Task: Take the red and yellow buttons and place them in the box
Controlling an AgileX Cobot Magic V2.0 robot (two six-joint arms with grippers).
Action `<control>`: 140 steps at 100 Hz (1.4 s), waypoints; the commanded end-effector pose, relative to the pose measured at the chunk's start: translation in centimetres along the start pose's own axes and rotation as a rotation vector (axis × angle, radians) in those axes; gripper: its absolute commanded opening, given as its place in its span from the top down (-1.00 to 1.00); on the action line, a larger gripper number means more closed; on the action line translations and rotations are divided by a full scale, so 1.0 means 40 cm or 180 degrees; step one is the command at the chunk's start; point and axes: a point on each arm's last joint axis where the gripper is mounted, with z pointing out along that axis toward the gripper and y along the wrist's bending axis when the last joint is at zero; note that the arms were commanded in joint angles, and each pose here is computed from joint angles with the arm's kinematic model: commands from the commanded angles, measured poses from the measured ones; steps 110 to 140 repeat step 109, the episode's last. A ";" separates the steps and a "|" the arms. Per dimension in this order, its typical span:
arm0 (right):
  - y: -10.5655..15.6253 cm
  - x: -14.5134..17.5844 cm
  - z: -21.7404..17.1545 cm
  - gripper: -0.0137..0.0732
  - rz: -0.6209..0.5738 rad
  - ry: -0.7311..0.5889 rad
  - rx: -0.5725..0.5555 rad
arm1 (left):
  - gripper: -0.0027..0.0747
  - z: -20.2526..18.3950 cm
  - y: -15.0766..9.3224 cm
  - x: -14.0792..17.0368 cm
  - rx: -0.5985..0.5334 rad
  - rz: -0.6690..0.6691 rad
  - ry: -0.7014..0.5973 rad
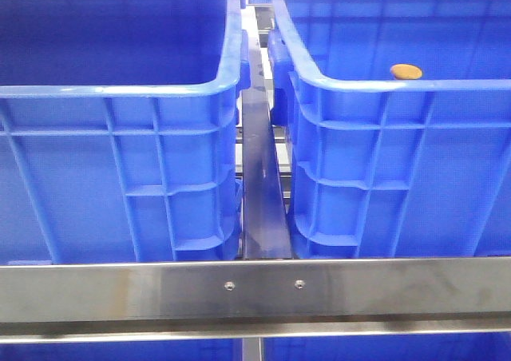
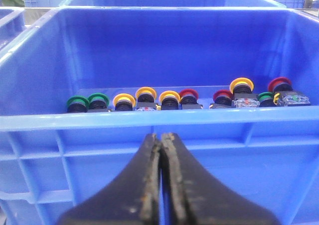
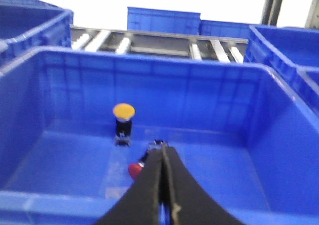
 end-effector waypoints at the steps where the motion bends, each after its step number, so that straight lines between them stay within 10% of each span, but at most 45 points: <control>1: -0.004 -0.015 -0.006 0.84 -0.0017 -0.0320 0.0074 | 0.98 0.000 0.001 0.021 -0.0012 -0.0061 -0.0186; 27: -0.006 0.088 -0.059 0.84 0.0168 -0.0323 0.0216 | 0.98 0.000 0.001 0.021 -0.0012 -0.0061 -0.0186; 140: -0.004 0.108 -0.081 0.84 0.0074 -0.0155 0.0223 | 0.98 0.000 0.001 0.022 -0.0012 -0.0061 -0.0174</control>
